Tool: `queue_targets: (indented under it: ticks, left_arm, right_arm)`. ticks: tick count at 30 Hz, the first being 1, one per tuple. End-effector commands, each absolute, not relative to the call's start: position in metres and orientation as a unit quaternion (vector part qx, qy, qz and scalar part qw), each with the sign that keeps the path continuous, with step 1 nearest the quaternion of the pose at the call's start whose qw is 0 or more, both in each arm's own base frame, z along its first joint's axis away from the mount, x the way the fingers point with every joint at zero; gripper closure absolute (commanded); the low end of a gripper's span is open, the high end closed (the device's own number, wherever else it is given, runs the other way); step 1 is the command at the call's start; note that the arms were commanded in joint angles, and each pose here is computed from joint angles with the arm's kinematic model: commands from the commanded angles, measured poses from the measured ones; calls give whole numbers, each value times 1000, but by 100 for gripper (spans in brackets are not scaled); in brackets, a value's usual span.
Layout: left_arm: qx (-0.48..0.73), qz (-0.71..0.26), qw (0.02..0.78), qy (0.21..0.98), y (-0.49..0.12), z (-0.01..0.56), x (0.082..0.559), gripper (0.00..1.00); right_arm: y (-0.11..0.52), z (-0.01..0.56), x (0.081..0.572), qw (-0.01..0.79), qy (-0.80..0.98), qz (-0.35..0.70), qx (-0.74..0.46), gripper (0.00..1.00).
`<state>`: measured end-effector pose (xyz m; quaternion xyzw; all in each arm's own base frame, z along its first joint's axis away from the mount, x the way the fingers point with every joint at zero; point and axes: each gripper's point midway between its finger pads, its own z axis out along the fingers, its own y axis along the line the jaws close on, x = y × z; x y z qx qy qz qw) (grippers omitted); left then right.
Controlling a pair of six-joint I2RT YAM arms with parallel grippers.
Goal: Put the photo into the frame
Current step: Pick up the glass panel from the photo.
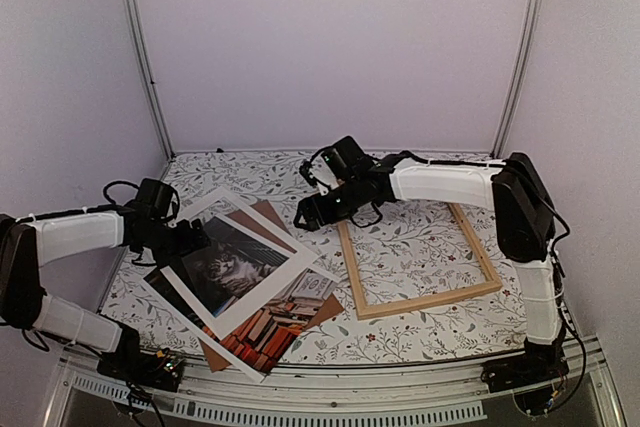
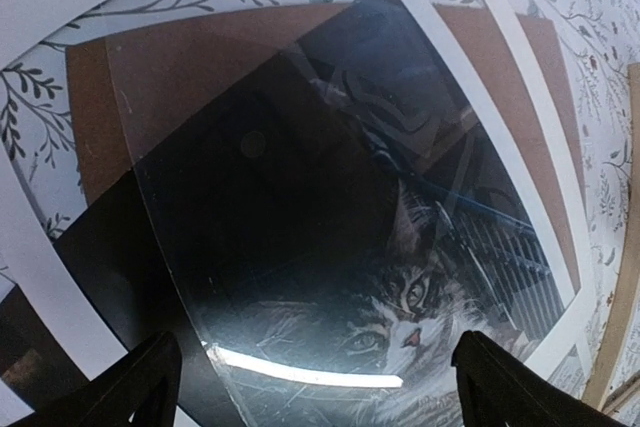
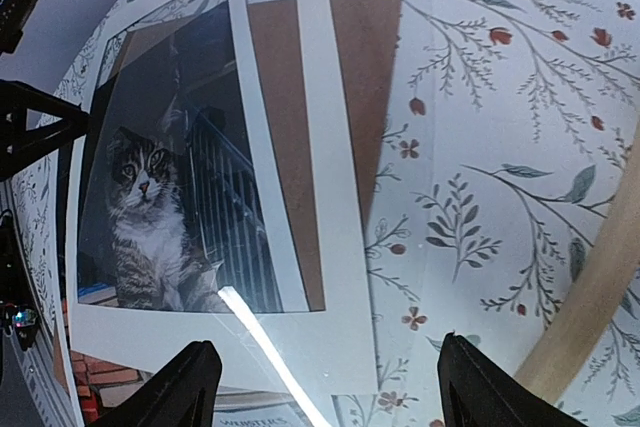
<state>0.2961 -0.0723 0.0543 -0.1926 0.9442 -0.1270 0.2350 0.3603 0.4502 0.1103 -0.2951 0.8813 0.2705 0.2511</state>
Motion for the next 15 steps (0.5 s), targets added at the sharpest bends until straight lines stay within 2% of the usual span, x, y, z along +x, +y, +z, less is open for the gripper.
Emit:
queue_targets:
  ticks: [1, 15]
  left_arm:
    - [-207, -151, 237, 937, -71, 52, 296, 3]
    - [-215, -162, 238, 933, -71, 45, 287, 5]
  right_arm:
    - [470, 78, 352, 208, 891, 277, -293, 21]
    - [463, 30, 360, 177, 921, 237, -253, 21]
